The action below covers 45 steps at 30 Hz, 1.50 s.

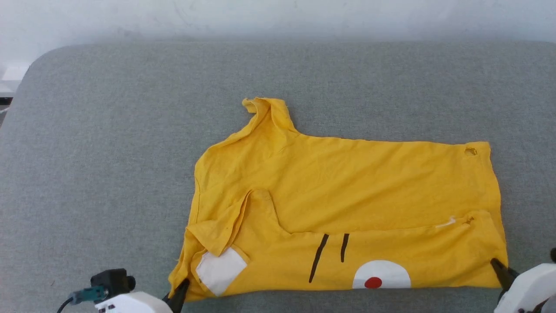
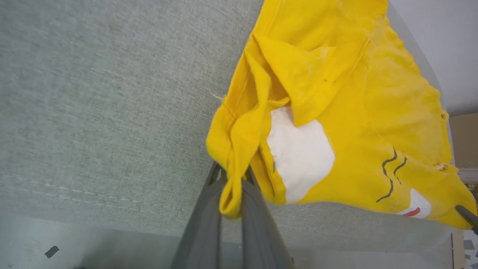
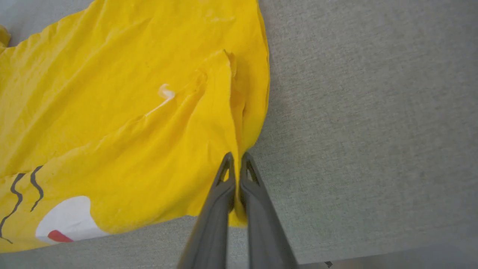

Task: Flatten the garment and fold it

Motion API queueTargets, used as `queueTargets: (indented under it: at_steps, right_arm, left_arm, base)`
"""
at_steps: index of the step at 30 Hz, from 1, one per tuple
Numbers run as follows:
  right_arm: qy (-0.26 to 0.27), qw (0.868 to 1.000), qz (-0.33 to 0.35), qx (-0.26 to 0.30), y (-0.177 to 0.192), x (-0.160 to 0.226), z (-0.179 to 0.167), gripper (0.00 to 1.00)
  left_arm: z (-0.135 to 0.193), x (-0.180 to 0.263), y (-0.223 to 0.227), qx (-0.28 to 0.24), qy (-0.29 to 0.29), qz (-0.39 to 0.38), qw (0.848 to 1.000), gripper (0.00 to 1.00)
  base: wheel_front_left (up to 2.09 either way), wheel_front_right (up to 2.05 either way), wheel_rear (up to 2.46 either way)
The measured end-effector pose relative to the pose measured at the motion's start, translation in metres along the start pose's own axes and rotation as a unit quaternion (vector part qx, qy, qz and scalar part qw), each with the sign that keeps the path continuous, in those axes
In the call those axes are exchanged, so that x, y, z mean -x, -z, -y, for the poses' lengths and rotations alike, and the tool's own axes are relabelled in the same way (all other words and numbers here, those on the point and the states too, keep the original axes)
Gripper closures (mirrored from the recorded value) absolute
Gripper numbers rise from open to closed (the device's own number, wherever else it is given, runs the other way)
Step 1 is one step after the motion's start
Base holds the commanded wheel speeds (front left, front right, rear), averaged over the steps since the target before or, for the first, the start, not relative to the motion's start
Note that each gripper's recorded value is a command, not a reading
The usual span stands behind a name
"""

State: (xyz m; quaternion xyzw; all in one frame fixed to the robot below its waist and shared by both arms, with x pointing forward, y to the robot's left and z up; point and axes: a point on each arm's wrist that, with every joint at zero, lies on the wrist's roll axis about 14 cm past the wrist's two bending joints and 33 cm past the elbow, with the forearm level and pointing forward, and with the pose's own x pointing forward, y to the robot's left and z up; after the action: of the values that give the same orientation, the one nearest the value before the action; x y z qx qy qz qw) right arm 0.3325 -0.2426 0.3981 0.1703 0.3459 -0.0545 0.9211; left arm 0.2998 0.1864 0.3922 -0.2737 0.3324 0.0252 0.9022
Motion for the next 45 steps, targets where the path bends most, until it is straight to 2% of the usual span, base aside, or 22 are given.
queueTargets:
  at_steps: [4, 5, 6, 7, 8, 9, 10, 11, 19, 23, 26, 31, 33, 35, 37, 39, 45]
  right_arm:
    - [0.004, 1.0, -0.016, -0.007, 0.016, -0.007, 0.002, 1.0]
    - [0.005, 1.0, -0.019, -0.008, 0.019, -0.009, 0.002, 0.89]
    - [0.007, 1.0, -0.019, -0.012, 0.021, -0.01, 0.003, 0.46]
    - [0.008, 1.0, -0.017, -0.014, 0.021, -0.011, 0.004, 0.0]
    - [0.01, 1.0, -0.016, -0.015, 0.021, -0.012, 0.005, 0.0]
    - [0.013, 1.0, -0.015, -0.017, 0.021, -0.013, 0.006, 0.0]
    - [0.014, 1.0, -0.015, -0.018, 0.021, -0.013, 0.007, 0.0]
    - [0.014, 1.0, -0.014, -0.018, 0.02, -0.014, 0.007, 0.0]
    - [0.006, 1.0, 0.008, -0.02, 0.0, -0.009, 0.007, 0.0]
    - [0.0, 0.997, 0.076, -0.008, -0.036, 0.0, 0.003, 0.0]
    - [-0.015, 0.986, 0.164, 0.008, -0.073, 0.009, -0.011, 0.0]
    - [-0.068, 0.956, 0.281, 0.043, -0.109, 0.024, -0.053, 0.0]
    - [-0.073, 0.942, 0.323, 0.058, -0.118, 0.031, -0.062, 0.0]
    - [-0.068, 0.928, 0.357, 0.084, -0.124, 0.037, -0.065, 0.0]
    - [-0.061, 0.914, 0.388, 0.102, -0.128, 0.043, -0.066, 0.0]
    - [-0.054, 0.907, 0.4, 0.119, -0.126, 0.045, -0.066, 0.0]
    - [-0.042, 0.915, 0.386, 0.113, -0.107, 0.038, -0.055, 0.0]
  left_arm:
    - [-0.006, -0.014, 0.002, -0.002, -0.006, -0.004, 1.0, 1.0]
    - [-0.008, -0.017, 0.001, -0.004, -0.008, -0.005, 1.0, 0.85]
    - [-0.008, -0.02, 0.001, -0.005, -0.008, -0.004, 1.0, 0.69]
    - [-0.008, -0.023, 0.0, -0.005, -0.007, -0.002, 1.0, 0.59]
    - [-0.007, -0.025, -0.001, -0.005, -0.006, -0.001, 1.0, 0.54]
    - [-0.006, -0.027, -0.003, -0.005, -0.004, 0.001, 1.0, 0.28]
    - [-0.005, -0.028, -0.005, -0.005, -0.002, 0.004, 1.0, 0.06]
    - [-0.004, -0.03, -0.007, -0.004, 0.0, 0.007, 1.0, 0.0]
    - [0.005, -0.028, -0.036, -0.004, 0.017, 0.052, 0.998, 0.0]
    - [0.008, -0.014, -0.07, -0.045, 0.016, 0.127, 0.991, 0.0]
    - [0.019, 0.0, -0.104, -0.095, 0.018, 0.221, 0.97, 0.0]
    - [0.048, 0.027, -0.146, -0.142, 0.038, 0.381, 0.913, 0.0]
    - [0.061, 0.031, -0.149, -0.161, 0.05, 0.408, 0.897, 0.0]
    - [0.069, 0.033, -0.149, -0.181, 0.051, 0.419, 0.888, 0.0]
    - [0.077, 0.034, -0.148, -0.189, 0.055, 0.425, 0.884, 0.0]
    - [0.082, 0.034, -0.145, -0.196, 0.059, 0.424, 0.882, 0.0]
    - [0.076, 0.024, -0.128, -0.198, 0.049, 0.397, 0.895, 0.0]
  base:
    - [0.0, 0.0, 0.0]
    - [0.0, 0.0, 0.0]
    - [0.0, 0.0, 0.0]
    - [0.0, 0.0, 0.0]
    - [0.0, 0.0, 0.0]
    - [0.0, 0.0, 0.0]
    - [0.0, 0.0, 0.0]
    - [0.0, 0.0, 0.0]
    - [0.0, 0.0, 0.0]
    - [0.0, 0.0, 0.0]
    - [0.0, 0.0, 0.0]
    - [0.0, 0.0, 0.0]
    - [0.0, 0.0, 0.0]
    - [0.0, 0.0, 0.0]
    - [0.0, 0.0, 0.0]
    - [0.0, 0.0, 0.0]
    - [0.0, 0.0, 0.0]
